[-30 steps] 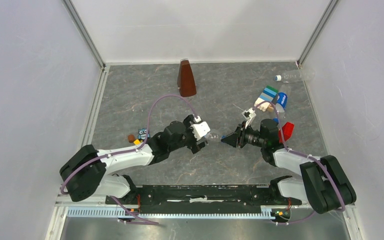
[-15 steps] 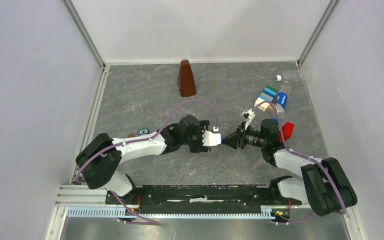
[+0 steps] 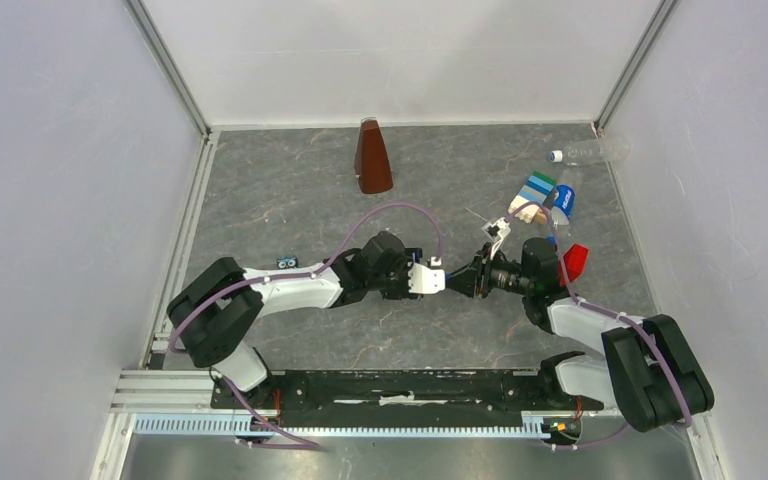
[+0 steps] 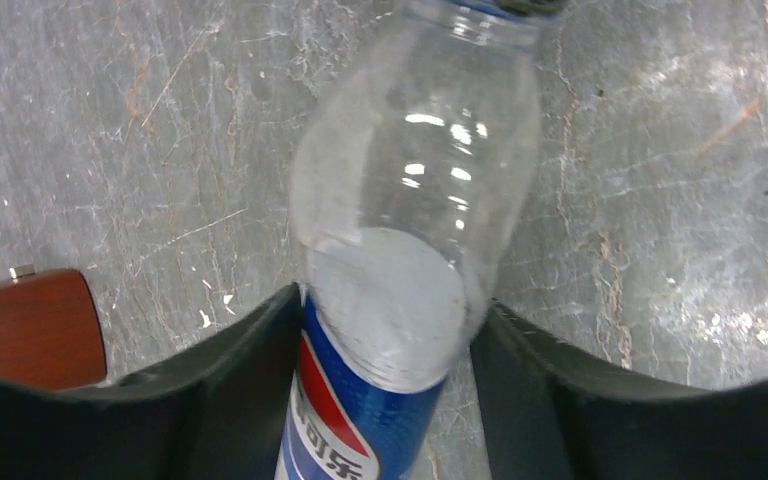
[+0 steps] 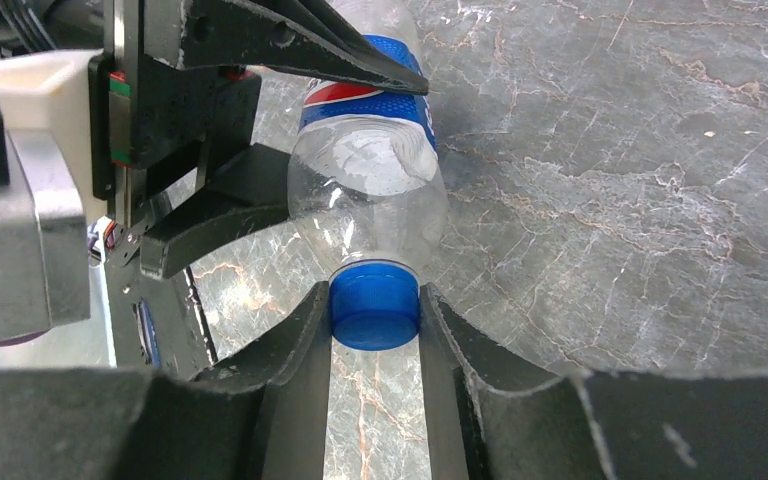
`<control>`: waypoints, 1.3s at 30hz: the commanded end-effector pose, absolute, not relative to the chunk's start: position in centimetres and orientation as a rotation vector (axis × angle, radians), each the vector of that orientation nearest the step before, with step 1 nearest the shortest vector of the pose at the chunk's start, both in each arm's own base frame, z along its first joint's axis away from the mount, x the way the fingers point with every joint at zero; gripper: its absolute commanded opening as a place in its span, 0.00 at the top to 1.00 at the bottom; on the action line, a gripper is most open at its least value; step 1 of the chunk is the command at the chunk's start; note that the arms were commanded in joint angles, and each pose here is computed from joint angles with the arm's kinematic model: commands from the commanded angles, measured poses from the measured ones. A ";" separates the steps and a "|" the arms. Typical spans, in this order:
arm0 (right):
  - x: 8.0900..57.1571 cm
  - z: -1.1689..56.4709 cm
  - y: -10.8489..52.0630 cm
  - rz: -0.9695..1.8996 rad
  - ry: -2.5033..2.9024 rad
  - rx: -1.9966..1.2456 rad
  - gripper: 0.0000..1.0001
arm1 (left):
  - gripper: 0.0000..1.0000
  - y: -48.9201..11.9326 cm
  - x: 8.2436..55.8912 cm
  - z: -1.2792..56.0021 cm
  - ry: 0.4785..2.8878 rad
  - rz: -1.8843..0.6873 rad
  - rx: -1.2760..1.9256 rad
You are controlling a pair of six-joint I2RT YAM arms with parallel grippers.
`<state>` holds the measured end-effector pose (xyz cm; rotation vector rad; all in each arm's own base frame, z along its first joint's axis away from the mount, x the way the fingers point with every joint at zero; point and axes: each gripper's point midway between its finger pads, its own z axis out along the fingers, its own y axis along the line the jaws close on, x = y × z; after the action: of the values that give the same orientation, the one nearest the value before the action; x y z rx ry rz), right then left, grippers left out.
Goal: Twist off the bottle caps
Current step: Pick up the plastic bottle at the center of the board.
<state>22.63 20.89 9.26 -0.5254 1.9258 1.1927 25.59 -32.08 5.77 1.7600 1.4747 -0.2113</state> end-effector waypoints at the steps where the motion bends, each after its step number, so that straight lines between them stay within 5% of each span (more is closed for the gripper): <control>1: 22.9 11.2 21.3 1.198 1.823 -0.574 0.86 | 0.39 -32.5 26.2 5.8 1.475 -0.199 1.708; 4: 23.1 11.0 21.2 1.187 1.833 -0.557 0.86 | 0.59 -32.4 26.1 6.3 1.496 -0.215 1.678; 7: 23.7 10.9 20.9 1.168 1.851 -0.511 0.85 | 0.67 -32.2 25.3 6.9 1.525 -0.259 1.656; 10: 24.1 11.2 20.9 1.173 1.852 -0.460 0.78 | 0.69 -32.0 24.3 7.9 1.570 -0.323 1.616; 13: 24.1 12.0 21.1 1.202 1.830 -0.434 0.53 | 0.72 -31.7 22.7 8.9 1.663 -0.412 1.604; 15: 24.1 12.5 21.0 1.203 1.816 -0.428 0.46 | 0.75 -31.7 21.6 9.4 1.747 -0.481 1.592; 23: 22.3 14.3 21.8 1.289 1.750 -0.526 0.50 | 0.78 -31.2 19.4 8.5 2.018 -0.595 1.528; 26: 21.7 14.6 21.9 1.311 1.733 -0.565 0.41 | 0.78 -31.1 19.0 7.8 2.069 -0.606 1.533; 39: 21.1 11.4 22.0 1.314 1.815 -0.641 0.33 | 0.77 -32.1 18.5 8.2 2.015 -0.687 1.528</control>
<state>21.37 21.77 11.53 -0.5661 1.8467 1.3092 18.86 -30.32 6.40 1.5745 2.0666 -0.5756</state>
